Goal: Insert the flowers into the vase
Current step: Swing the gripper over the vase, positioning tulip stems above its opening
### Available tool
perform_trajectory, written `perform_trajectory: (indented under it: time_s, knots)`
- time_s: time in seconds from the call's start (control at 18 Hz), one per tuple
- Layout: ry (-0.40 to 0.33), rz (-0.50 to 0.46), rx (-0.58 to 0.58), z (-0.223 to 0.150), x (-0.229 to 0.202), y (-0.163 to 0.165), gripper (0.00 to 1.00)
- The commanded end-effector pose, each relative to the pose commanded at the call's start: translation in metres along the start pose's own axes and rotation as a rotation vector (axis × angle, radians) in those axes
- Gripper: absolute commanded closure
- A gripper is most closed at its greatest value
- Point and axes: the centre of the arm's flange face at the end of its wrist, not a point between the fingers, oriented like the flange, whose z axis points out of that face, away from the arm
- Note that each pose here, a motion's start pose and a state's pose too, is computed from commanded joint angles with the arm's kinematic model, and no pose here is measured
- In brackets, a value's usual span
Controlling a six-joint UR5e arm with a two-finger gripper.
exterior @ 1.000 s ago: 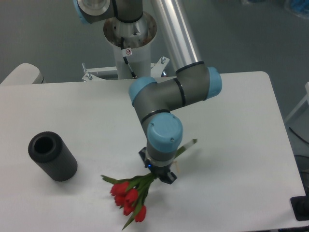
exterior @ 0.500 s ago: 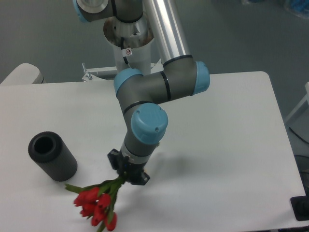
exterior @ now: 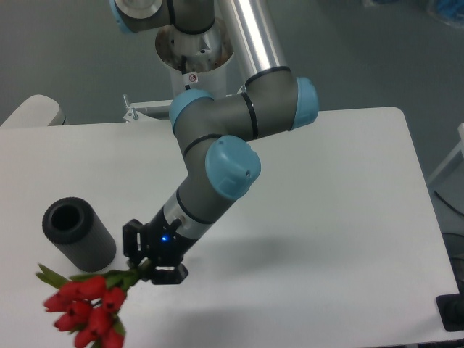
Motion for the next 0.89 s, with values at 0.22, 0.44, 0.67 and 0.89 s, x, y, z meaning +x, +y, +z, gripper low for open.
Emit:
perform_trajectory:
  time_s: [0.22,0.44,0.67,0.89]
  knots:
    - [-0.011,0.040,0.103,-0.015,0.015,-0.023,0.99]
    - [0.056,0.079,0.205,-0.029,0.042,-0.044,0.96]
    - [0.139,0.108,0.294,-0.038,0.063,-0.055,0.96]
    - [0.177,0.118,0.316,-0.029,0.075,-0.043,0.95]
